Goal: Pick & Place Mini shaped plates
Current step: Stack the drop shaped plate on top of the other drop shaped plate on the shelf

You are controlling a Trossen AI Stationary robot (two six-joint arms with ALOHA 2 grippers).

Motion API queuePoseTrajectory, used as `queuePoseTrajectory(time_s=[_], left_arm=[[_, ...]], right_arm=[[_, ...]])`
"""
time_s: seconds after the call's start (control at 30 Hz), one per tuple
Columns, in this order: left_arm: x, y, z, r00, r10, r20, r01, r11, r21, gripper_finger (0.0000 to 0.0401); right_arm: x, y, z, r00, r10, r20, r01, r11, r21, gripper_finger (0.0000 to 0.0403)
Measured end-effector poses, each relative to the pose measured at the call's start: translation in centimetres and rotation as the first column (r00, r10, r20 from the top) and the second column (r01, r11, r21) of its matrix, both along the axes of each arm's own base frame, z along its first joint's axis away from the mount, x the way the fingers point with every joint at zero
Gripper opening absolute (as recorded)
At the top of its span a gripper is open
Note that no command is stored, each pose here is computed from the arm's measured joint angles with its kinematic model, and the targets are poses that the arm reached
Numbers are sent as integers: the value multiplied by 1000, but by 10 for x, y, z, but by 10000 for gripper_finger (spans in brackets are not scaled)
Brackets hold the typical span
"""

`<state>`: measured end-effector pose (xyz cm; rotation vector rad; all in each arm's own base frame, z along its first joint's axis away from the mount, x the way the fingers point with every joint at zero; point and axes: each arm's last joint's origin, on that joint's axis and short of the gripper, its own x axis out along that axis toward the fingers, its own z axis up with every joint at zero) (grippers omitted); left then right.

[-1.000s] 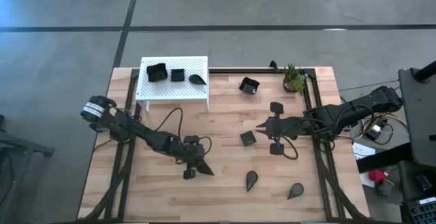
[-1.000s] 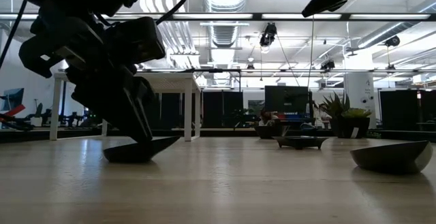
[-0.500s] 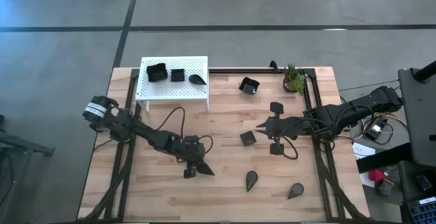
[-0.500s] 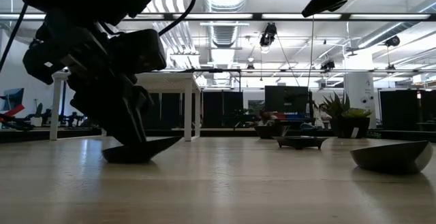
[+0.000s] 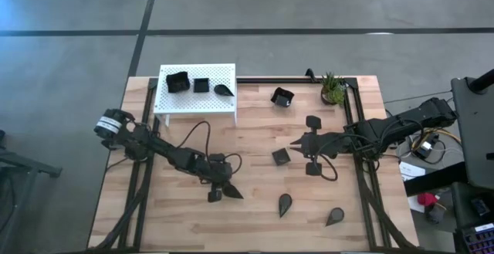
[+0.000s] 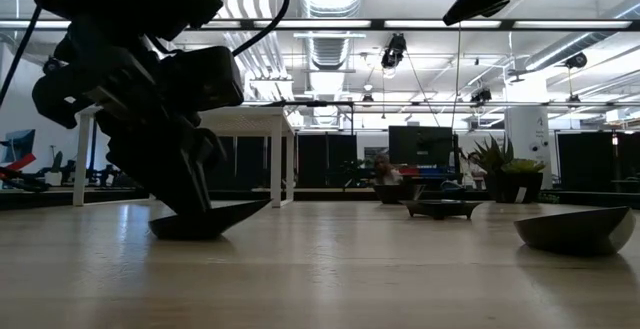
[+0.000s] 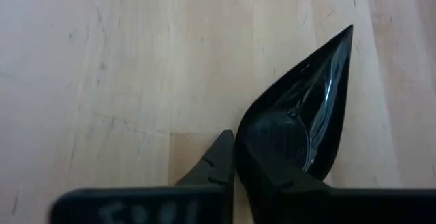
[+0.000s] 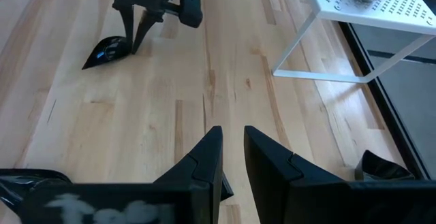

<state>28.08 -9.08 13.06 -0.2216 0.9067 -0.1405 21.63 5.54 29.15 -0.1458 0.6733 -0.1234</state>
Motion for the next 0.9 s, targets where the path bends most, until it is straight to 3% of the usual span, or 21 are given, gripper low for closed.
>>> queuePoseTrajectory(time_s=[0.2,0.47,0.63,0.9], left_arm=[[0,0,3,1000,-8,6,8,1000,-1,1],[2,3,34,998,-15,56,15,1000,7,0],[3,15,68,995,31,92,-32,999,5,0],[-7,68,136,970,204,132,-214,975,64,0]], right_arm=[[0,0,0,1000,0,0,0,1000,0,59],[0,0,0,1000,0,0,0,1000,0,59],[0,0,0,1000,0,0,0,1000,0,59],[0,0,0,1000,0,0,0,1000,1,59]])
